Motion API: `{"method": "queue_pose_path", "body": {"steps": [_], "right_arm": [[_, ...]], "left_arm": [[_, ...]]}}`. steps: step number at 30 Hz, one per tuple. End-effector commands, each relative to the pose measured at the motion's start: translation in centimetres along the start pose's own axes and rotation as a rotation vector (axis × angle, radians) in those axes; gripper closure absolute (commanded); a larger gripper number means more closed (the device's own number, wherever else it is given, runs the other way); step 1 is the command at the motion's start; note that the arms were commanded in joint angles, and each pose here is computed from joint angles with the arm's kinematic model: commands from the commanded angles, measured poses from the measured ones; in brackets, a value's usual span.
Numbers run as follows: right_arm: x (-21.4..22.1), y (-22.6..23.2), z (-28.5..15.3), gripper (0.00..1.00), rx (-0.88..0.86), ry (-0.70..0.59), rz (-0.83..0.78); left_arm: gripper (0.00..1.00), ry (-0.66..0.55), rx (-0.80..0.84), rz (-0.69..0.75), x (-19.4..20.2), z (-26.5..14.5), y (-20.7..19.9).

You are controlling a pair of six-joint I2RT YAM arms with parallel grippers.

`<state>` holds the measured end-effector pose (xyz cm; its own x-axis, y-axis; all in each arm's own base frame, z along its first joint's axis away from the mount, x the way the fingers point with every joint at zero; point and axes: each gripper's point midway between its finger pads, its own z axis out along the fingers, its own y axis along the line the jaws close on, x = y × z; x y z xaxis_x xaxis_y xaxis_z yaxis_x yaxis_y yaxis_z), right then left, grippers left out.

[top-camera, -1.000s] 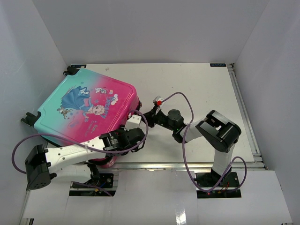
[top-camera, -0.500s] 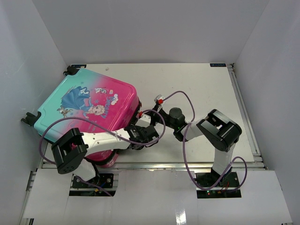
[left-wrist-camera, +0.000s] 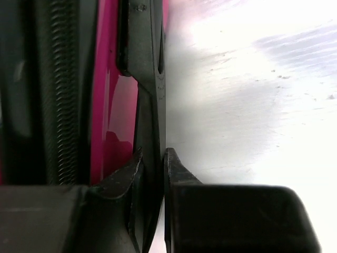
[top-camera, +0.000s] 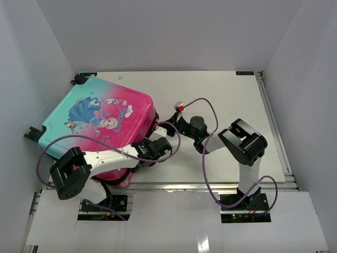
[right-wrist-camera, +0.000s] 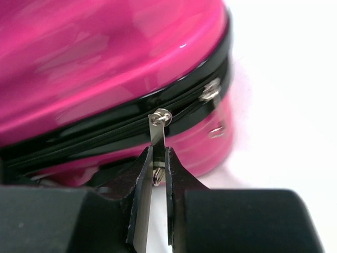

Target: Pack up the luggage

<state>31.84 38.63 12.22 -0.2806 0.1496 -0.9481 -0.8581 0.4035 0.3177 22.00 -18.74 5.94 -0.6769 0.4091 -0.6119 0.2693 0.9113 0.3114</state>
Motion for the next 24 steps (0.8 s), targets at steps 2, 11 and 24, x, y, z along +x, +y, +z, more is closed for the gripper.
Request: {"method": "queue_pose_path", "body": {"steps": [2,11,24], "right_arm": [[-5.3,-4.5,1.3,0.92,0.070,-0.139,0.003],[-5.3,-8.4,3.7,0.92,0.074,-0.132,0.073],[-6.8,-13.4,0.0,0.34,0.151,-0.123,0.144]], "left_arm": [[1.00,-0.130,0.199,-0.142,-2.3,-3.0,-1.2],[1.00,-0.136,0.221,-0.126,-2.1,-3.0,-1.2],[1.00,-0.378,0.357,-0.089,-15.9,0.4,-4.4]]}}
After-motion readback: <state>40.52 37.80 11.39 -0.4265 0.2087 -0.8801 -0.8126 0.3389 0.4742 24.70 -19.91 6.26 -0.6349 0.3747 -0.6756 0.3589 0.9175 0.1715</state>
